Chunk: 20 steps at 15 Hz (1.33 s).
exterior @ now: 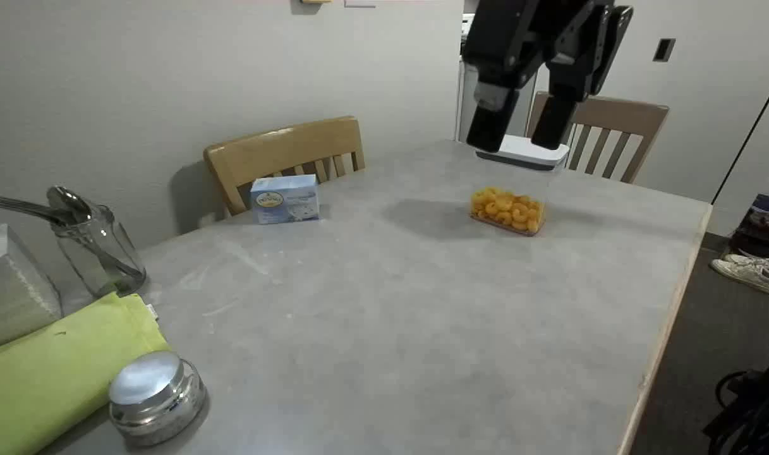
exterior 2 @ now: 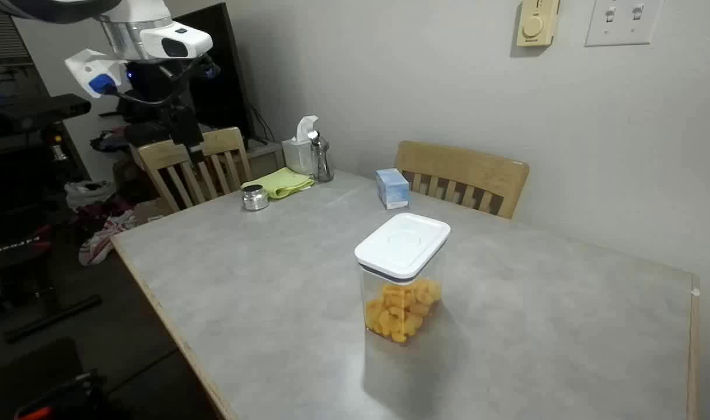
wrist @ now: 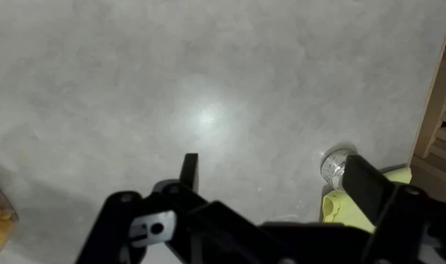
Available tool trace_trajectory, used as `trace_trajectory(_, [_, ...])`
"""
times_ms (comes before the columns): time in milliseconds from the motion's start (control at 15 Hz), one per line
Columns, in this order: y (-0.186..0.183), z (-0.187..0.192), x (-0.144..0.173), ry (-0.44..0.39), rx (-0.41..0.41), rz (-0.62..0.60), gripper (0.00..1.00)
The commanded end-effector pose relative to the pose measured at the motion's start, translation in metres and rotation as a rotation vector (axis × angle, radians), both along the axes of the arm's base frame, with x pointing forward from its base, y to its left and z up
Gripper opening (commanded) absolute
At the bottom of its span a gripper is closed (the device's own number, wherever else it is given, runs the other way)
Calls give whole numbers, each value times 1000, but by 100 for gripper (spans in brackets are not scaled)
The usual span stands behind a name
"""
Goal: Remove white lid from the clear bowl
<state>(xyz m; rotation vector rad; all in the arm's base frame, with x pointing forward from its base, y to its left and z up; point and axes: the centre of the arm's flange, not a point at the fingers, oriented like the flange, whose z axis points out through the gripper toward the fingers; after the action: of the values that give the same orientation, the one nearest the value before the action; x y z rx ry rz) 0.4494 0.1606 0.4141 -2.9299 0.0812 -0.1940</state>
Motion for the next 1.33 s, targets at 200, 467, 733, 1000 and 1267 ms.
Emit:
trace_trajectory(200, [0, 0, 0, 0, 0, 0, 100])
trace_trajectory(467, [-5, 1, 6, 8, 24, -17, 100])
trace_trajectory(733, [-33, 11, 19, 17, 49, 3, 100])
trace_trajectory(1000, [-93, 23, 32, 54, 57, 23, 100])
trace_trajectory(1267, [-160, 27, 30, 190, 62, 106, 100])
